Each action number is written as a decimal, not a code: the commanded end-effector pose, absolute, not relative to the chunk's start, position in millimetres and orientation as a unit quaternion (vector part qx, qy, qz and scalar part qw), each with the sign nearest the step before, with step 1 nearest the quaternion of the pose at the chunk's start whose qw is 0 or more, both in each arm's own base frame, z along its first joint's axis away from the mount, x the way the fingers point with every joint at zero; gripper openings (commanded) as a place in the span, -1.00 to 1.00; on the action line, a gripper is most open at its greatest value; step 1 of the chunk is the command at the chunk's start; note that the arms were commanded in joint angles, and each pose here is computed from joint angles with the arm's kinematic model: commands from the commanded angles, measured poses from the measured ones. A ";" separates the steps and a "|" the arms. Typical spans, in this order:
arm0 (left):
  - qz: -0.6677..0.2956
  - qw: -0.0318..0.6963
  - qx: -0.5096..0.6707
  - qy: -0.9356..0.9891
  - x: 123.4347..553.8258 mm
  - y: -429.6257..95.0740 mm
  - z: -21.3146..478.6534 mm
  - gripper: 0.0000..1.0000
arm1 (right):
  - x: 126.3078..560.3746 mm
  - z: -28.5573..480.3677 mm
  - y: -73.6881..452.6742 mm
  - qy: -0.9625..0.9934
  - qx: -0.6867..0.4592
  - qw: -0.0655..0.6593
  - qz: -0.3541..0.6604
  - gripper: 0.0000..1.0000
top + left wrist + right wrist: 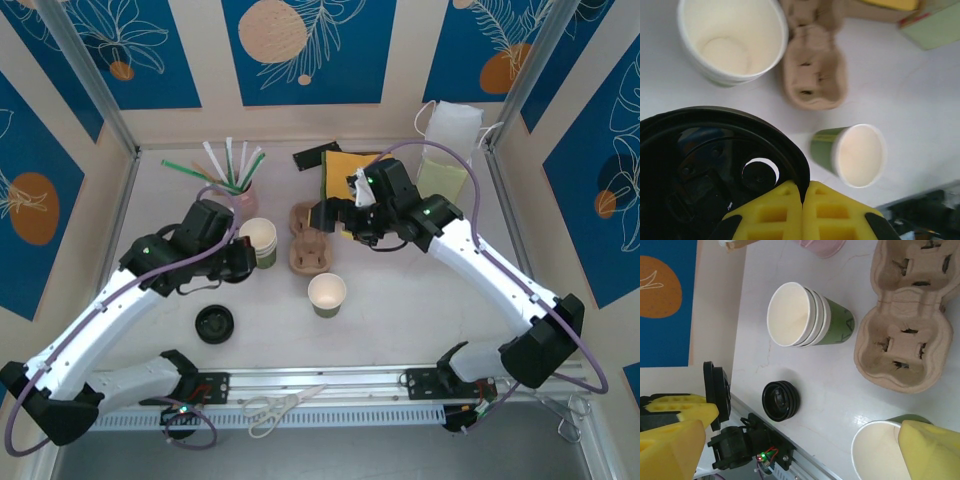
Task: Pack the takeout coffee
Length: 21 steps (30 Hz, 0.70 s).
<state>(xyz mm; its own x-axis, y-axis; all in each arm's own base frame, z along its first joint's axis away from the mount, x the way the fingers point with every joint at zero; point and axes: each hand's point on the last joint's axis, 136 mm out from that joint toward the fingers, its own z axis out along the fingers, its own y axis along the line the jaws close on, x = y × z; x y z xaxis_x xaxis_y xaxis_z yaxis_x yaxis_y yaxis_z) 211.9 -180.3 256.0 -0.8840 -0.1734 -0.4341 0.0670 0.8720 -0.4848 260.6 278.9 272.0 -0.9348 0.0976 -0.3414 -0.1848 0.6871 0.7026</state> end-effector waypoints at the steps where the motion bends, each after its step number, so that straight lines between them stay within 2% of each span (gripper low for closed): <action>1: -0.333 0.277 0.009 0.901 220.7 -205.9 298.6 -1.00 | 249.9 278.9 278.8 0.899 -0.006 0.184 0.396 0.98; 6: -0.399 0.306 0.037 0.864 222.5 -224.2 330.3 -1.00 | 240.7 290.2 284.6 0.894 0.008 0.190 0.405 0.98; 12: -0.503 0.317 0.048 0.803 224.5 -250.5 369.3 -1.00 | 239.5 320.2 294.8 0.864 0.016 0.197 0.463 0.98; 16: -0.546 0.319 0.050 0.773 231.7 -263.3 386.0 -1.00 | 244.9 344.5 287.6 0.845 0.009 0.220 0.487 0.98; 21: -0.599 0.318 0.036 0.734 248.8 -278.6 400.0 -1.00 | 259.7 363.8 269.2 0.804 0.030 0.213 0.554 0.99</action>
